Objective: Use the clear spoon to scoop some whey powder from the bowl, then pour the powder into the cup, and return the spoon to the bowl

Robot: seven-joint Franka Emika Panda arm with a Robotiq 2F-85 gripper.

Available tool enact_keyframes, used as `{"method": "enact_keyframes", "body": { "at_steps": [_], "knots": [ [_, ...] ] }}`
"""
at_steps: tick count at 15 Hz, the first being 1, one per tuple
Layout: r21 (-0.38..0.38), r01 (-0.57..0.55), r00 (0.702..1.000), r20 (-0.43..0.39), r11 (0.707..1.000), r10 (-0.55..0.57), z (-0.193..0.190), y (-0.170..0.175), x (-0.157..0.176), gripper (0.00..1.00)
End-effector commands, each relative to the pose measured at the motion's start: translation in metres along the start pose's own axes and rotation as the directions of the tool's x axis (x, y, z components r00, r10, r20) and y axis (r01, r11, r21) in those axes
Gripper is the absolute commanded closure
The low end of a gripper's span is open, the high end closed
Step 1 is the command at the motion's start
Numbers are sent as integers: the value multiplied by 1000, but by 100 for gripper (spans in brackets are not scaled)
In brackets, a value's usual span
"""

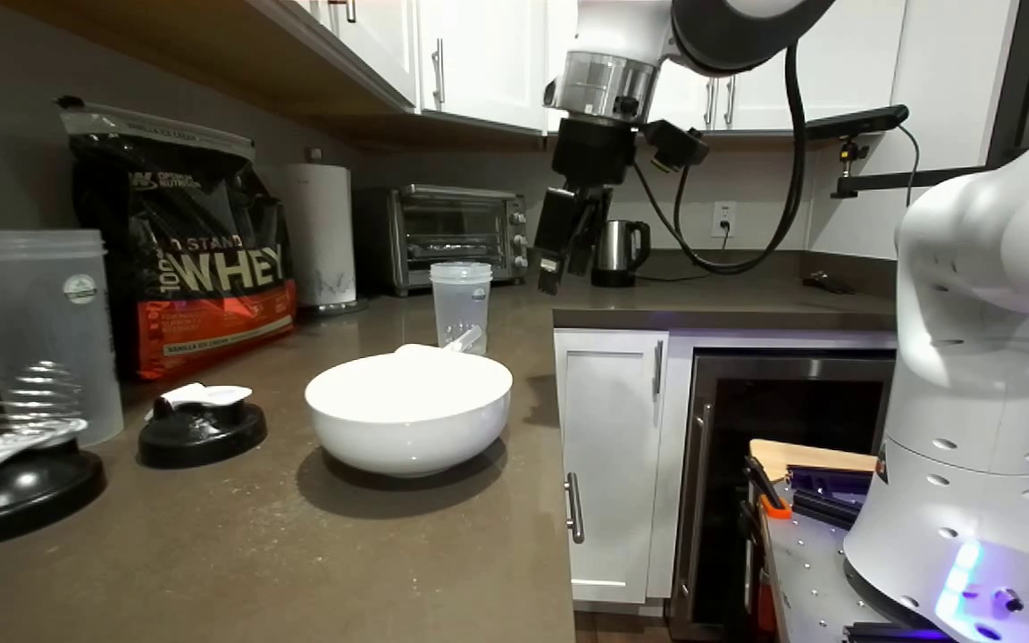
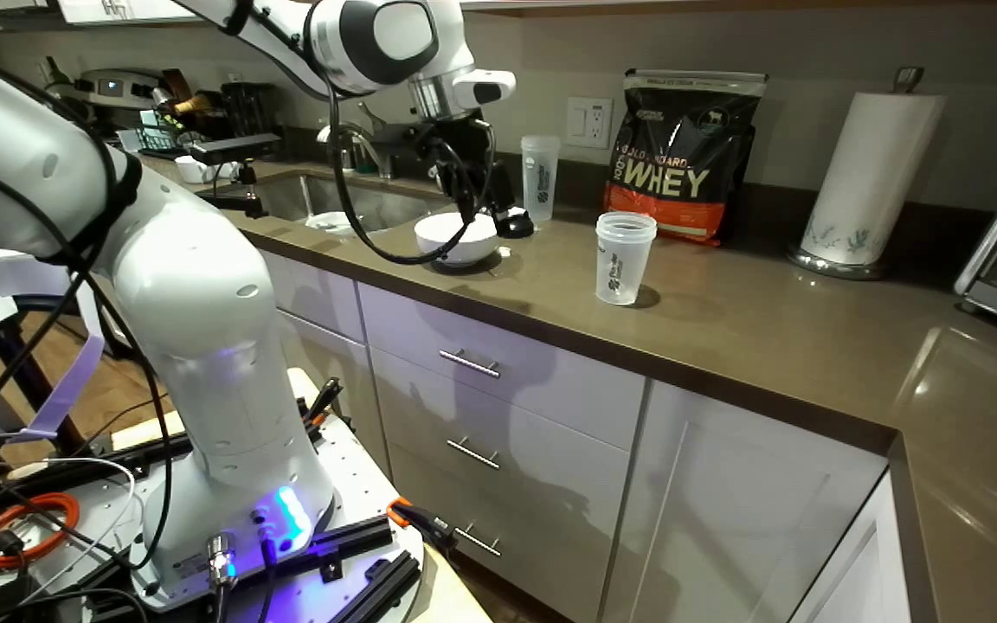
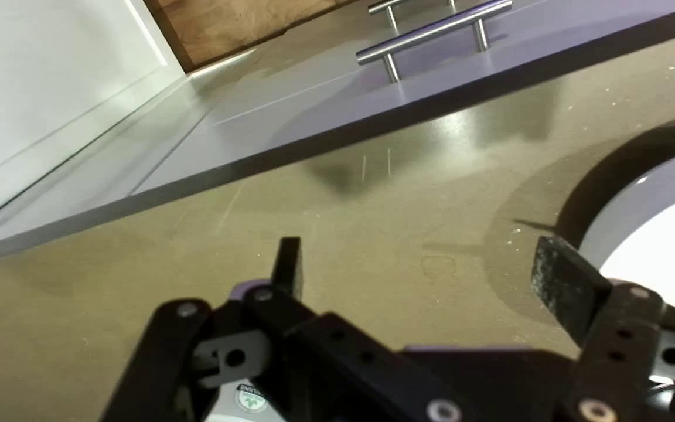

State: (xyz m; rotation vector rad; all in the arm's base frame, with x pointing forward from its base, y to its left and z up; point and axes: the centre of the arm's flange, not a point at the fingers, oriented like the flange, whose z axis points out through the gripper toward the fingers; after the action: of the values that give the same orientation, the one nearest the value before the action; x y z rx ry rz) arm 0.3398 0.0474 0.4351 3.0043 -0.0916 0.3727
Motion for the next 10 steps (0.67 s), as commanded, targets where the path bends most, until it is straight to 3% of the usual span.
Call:
{"method": "enact_keyframes", "body": {
  "at_steps": [1, 5, 10],
  "knots": [
    [11, 149, 988, -33, 989, -149, -4, -11, 17, 0],
    [4, 350, 936, -28, 937, -350, -7, -26, 35, 0],
    [-18, 571, 821, 25, 821, -570, 3, -44, 65, 0]
  ]
}}
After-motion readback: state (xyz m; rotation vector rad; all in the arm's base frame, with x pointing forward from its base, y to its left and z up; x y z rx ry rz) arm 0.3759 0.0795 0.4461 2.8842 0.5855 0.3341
